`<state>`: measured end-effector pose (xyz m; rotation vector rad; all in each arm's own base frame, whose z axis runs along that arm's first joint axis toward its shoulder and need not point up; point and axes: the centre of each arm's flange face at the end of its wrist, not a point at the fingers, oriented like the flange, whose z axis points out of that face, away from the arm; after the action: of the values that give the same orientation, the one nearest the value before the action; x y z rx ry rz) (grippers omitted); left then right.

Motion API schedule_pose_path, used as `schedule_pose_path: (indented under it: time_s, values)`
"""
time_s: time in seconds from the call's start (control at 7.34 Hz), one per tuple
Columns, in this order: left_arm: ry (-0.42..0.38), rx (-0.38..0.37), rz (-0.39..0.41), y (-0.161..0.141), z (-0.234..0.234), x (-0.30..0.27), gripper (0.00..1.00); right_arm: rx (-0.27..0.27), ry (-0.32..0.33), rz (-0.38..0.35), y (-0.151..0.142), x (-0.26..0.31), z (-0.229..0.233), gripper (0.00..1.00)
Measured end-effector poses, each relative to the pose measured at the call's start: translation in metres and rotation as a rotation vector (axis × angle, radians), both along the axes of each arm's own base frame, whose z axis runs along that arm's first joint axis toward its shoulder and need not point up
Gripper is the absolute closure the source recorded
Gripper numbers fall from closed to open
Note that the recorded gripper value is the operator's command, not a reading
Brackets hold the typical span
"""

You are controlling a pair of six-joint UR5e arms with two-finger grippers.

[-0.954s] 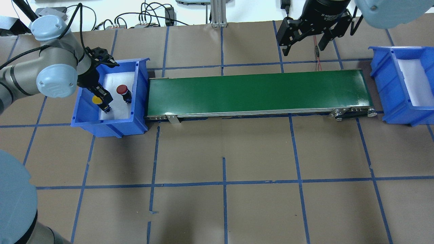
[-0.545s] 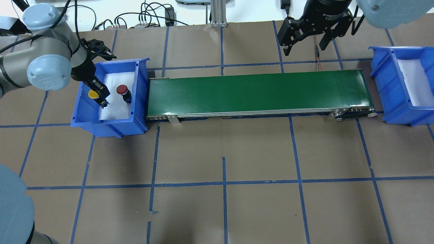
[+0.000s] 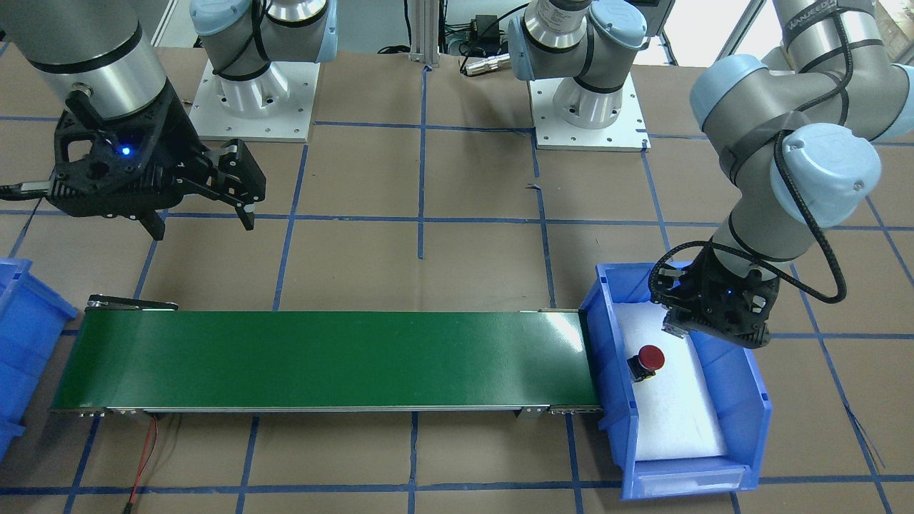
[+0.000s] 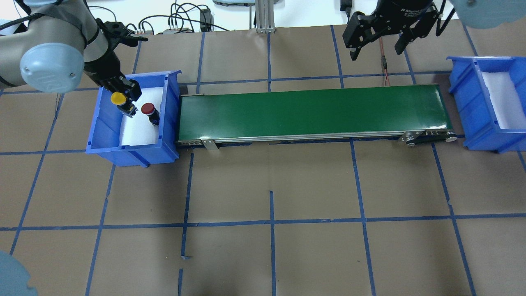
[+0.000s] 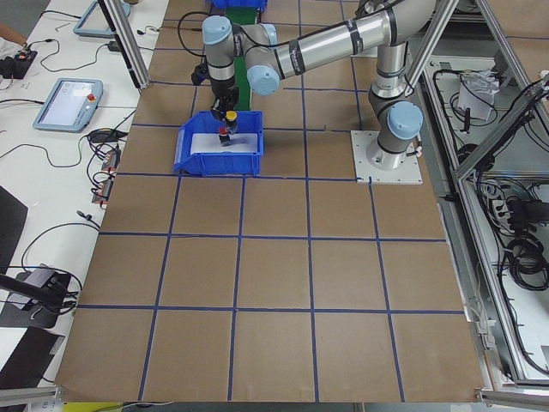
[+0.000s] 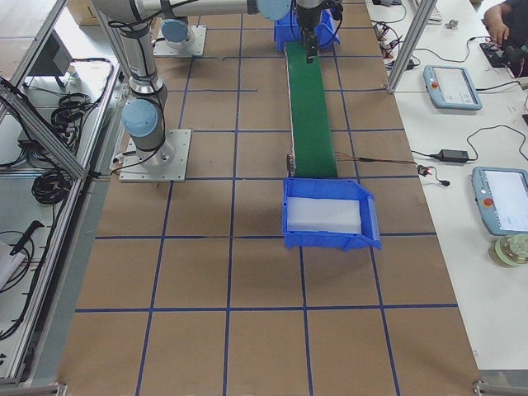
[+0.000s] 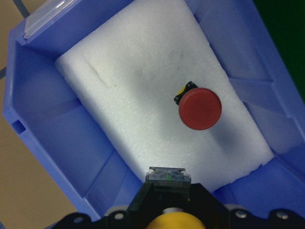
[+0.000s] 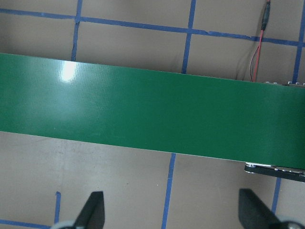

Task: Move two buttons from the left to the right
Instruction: 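Lift the yellow button and carry it onto the near end of the green belt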

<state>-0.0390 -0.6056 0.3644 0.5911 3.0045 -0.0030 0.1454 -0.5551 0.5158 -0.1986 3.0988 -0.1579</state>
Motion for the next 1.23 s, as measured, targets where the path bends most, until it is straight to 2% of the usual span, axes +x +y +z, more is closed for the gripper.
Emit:
schedule_pose_path:
  time_s: [0.27,0.54,0.82,1.23]
  values:
    - [0.061,-0.002,0.119,-0.003,0.011,-0.048,0.76,-0.006,0.0,-0.013,0.006,-0.005,0.012,0.0]
    - [0.157,0.027,0.236,-0.007,-0.004,-0.081,0.76,0.014,0.0,-0.004,0.018,-0.006,0.017,0.0]
    - [0.18,0.034,0.282,-0.01,-0.022,-0.107,0.76,0.039,0.0,0.001,0.023,-0.006,0.016,0.0]
    - [0.157,-0.028,0.332,-0.028,-0.057,-0.137,0.76,0.05,0.001,0.007,0.026,-0.003,0.015,0.0]
